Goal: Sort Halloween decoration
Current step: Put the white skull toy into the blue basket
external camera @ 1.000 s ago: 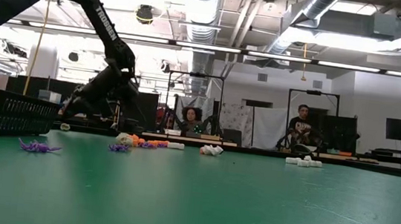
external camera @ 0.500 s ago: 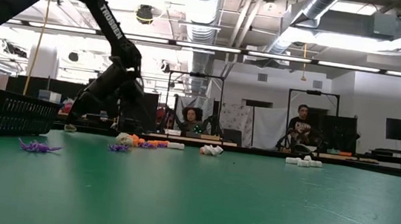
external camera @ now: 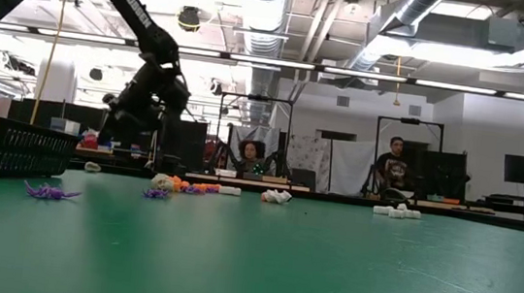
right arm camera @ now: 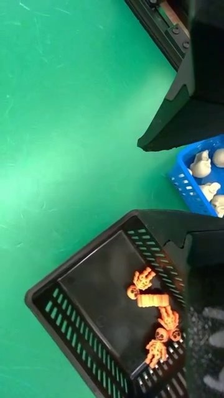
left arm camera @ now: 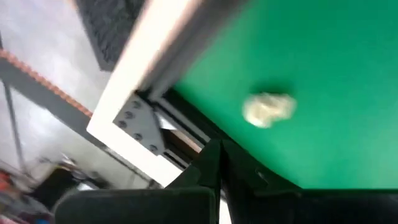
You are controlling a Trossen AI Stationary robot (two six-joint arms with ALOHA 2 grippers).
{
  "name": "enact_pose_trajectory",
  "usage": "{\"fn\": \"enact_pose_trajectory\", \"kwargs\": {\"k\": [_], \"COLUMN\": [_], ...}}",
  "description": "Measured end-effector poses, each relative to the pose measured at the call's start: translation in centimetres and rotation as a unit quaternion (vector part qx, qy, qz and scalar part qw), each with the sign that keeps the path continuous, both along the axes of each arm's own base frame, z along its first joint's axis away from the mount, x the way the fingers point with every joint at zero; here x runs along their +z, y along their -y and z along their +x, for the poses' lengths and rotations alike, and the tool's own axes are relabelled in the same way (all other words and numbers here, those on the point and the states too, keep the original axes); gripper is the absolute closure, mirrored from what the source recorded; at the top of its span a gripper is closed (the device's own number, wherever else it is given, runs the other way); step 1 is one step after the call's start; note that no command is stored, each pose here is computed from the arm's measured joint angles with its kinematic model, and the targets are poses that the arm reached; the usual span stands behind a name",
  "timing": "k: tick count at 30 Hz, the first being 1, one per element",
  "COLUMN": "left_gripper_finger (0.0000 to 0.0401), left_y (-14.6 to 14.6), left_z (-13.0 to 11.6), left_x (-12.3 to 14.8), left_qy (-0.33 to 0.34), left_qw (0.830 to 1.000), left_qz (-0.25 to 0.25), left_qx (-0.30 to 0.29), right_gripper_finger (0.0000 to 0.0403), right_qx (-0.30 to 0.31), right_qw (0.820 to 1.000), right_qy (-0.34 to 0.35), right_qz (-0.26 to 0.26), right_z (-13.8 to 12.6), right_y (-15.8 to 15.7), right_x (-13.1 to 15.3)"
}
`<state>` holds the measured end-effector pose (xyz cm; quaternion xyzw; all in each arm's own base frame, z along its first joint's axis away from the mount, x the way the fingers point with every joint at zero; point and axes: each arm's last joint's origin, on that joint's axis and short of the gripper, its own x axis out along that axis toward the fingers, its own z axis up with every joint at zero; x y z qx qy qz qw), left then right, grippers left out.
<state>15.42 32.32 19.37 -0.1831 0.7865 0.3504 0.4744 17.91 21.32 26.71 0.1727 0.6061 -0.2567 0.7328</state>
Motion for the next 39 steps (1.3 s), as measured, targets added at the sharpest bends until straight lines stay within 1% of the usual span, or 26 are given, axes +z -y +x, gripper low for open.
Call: {"fn": "enact_pose_trajectory", "kwargs": {"k": [2, 4, 6, 11, 23, 26, 34, 39], "left_gripper_finger": [0.0401, 0.0401, 0.0401, 0.0401, 0.0401, 0.0401, 0.0401, 0.0401], "left_y": [-0.5, -1.0, -1.4, -1.8, -2.0, -2.2, -2.2, -2.4], "left_z": [-1.1, -2.1, -2.5, -2.0, -2.0, -1.9, -1.8, -1.8], "left_x": [-0.2, -0.7, -1.0, -0.9, -1.1, -1.1, -1.1, -1.1], "left_qy": [-0.001, -0.003, -0.001, 0.041, 0.037, 0.045, 0.053, 0.054], "left_qw": [0.999, 0.998, 0.998, 0.996, 0.993, 0.99, 0.989, 0.986], "left_qz": [0.009, 0.003, 0.003, 0.025, 0.052, 0.069, 0.071, 0.087], "left_qx": [0.036, 0.062, 0.066, 0.076, 0.098, 0.113, 0.121, 0.134], "right_gripper_finger": [0.0223, 0.0223, 0.0223, 0.0223, 0.0223, 0.0223, 0.0223, 0.0223], "right_qx": [0.001, 0.001, 0.004, 0.002, -0.003, -0.002, -0.002, -0.004], "right_qw": [1.0, 1.0, 1.0, 1.0, 1.0, 1.0, 1.0, 1.0], "right_qy": [0.001, 0.005, 0.006, 0.002, 0.001, 0.0, -0.001, 0.0], "right_qz": [-0.002, -0.004, -0.006, -0.013, -0.014, -0.015, -0.016, -0.016], "right_z": [0.0, 0.0, 0.1, 0.1, 0.3, 0.3, 0.3, 0.3], "right_y": [0.0, 0.0, 0.1, 0.3, 0.5, 0.5, 0.5, 0.5], "right_x": [0.0, 0.0, 0.0, 0.0, 0.0, 0.0, 0.0, 0.0]}}
